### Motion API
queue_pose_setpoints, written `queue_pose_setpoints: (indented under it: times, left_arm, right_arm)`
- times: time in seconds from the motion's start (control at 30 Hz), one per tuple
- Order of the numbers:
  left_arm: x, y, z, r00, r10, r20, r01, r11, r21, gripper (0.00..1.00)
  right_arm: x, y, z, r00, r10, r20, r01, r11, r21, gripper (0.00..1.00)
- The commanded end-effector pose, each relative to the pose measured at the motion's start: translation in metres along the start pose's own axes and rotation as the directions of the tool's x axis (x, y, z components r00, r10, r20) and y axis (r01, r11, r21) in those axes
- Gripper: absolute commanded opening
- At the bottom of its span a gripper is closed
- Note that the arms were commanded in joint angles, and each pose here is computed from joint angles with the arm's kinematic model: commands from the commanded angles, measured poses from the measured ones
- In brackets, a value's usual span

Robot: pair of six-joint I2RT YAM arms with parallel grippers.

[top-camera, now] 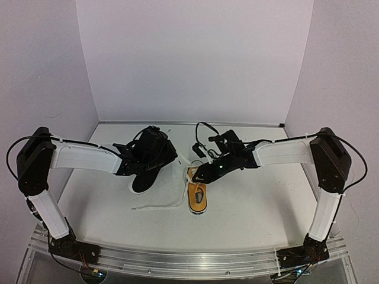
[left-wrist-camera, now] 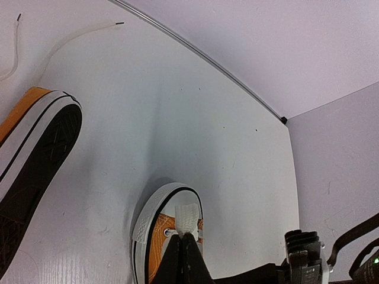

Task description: Tie the shoes

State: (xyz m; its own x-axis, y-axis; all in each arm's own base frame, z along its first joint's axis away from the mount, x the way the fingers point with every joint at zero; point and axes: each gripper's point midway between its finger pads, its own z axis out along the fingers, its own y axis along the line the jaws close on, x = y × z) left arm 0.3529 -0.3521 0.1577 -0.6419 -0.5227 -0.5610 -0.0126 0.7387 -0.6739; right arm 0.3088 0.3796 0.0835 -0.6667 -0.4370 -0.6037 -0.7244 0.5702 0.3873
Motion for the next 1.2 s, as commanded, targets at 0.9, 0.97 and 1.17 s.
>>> queue_pose_setpoints:
  times: [0.9,0.97,1.17]
  left_arm:
    - [0.036,-0.025,0.060,0.991,-0.015,-0.135,0.031,0.993,0.118,0.00]
    - [0.041,-0.028,0.062,0.988,-0.020,-0.154,0.042,0.989,0.142,0.00]
    - [0.054,-0.030,0.063,0.978,-0.009,-0.206,0.046,0.983,0.176,0.00]
  right_arm:
    - [-0.014,0.016,-0.026,0.996,-0.046,0.080,0.049,0.998,-0.034,0.00]
    - [-0.015,0.017,-0.028,0.995,-0.045,0.088,0.049,0.998,-0.034,0.00]
    - [-0.017,0.017,-0.030,0.994,-0.050,0.098,0.053,0.998,-0.029,0.00]
